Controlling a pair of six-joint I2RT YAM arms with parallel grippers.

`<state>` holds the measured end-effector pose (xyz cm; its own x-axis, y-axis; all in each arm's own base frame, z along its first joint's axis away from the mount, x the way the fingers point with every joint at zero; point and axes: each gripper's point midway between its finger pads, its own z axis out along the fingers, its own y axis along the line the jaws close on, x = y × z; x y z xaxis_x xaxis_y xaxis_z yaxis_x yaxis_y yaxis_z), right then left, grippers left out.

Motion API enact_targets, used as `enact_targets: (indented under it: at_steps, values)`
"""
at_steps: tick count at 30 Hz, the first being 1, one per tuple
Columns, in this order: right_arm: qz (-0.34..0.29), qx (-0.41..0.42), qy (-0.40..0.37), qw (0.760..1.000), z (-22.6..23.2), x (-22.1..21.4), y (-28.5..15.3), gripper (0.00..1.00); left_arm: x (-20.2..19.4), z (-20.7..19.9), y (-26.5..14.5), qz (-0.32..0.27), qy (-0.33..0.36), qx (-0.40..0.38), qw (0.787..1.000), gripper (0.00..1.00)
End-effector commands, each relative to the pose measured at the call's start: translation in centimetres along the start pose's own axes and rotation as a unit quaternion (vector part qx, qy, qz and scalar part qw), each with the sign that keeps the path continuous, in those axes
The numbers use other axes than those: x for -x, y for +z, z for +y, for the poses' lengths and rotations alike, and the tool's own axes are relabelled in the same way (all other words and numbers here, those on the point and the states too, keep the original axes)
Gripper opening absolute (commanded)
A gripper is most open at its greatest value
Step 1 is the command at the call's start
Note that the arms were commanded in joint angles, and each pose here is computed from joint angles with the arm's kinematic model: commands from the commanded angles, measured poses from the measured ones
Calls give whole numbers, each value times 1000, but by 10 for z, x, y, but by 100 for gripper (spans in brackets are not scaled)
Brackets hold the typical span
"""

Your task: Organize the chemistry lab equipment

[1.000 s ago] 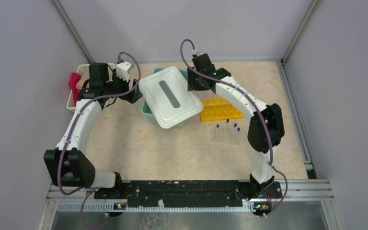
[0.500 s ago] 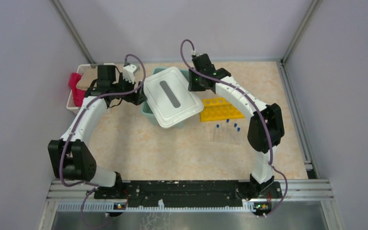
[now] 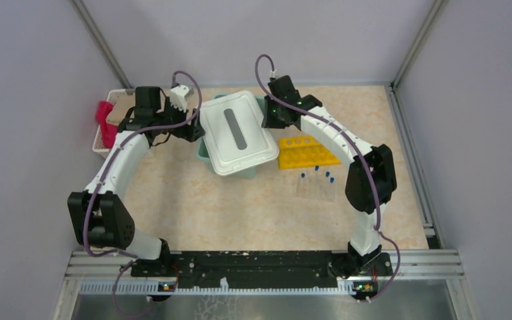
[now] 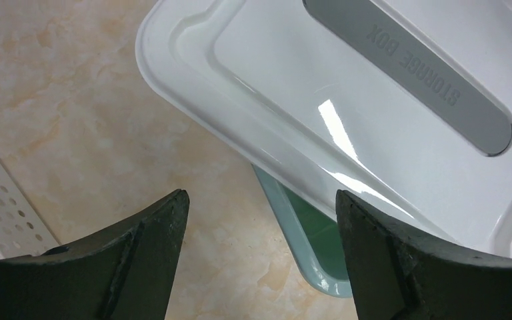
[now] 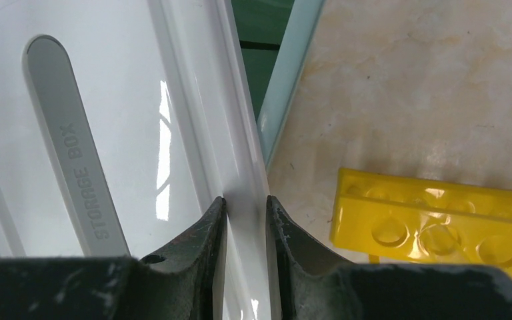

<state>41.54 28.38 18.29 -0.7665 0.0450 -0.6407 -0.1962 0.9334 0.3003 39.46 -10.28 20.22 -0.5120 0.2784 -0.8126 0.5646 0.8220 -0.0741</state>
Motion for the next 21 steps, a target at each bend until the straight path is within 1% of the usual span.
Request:
enact_targets:
  at_steps: [1, 2, 9, 13, 18, 21]
  values:
    - [-2, -2, 63, 998, 5, 1, -24, 1, 26, 1, -2, -30, 1, 4, 1000, 88]
    - [0, -2, 70, 998, 5, 0, -25, 0, 26, 1, -2, -30, 0, 4, 1000, 88]
    - [10, 1, 80, 997, 10, -7, -36, 0, 24, 0, -1, -31, -1, 1, 1000, 92]
    - [25, -8, 105, 994, 10, -17, -39, 0, 23, 0, 2, -31, 0, -3, 1000, 92]
    - [32, 3, 149, 988, 17, -21, -43, 0, 18, -3, 7, -25, 9, -11, 1000, 89]
    - [25, 6, 164, 986, 20, -19, -47, 0, 9, -5, 12, -17, 20, -14, 1000, 87]
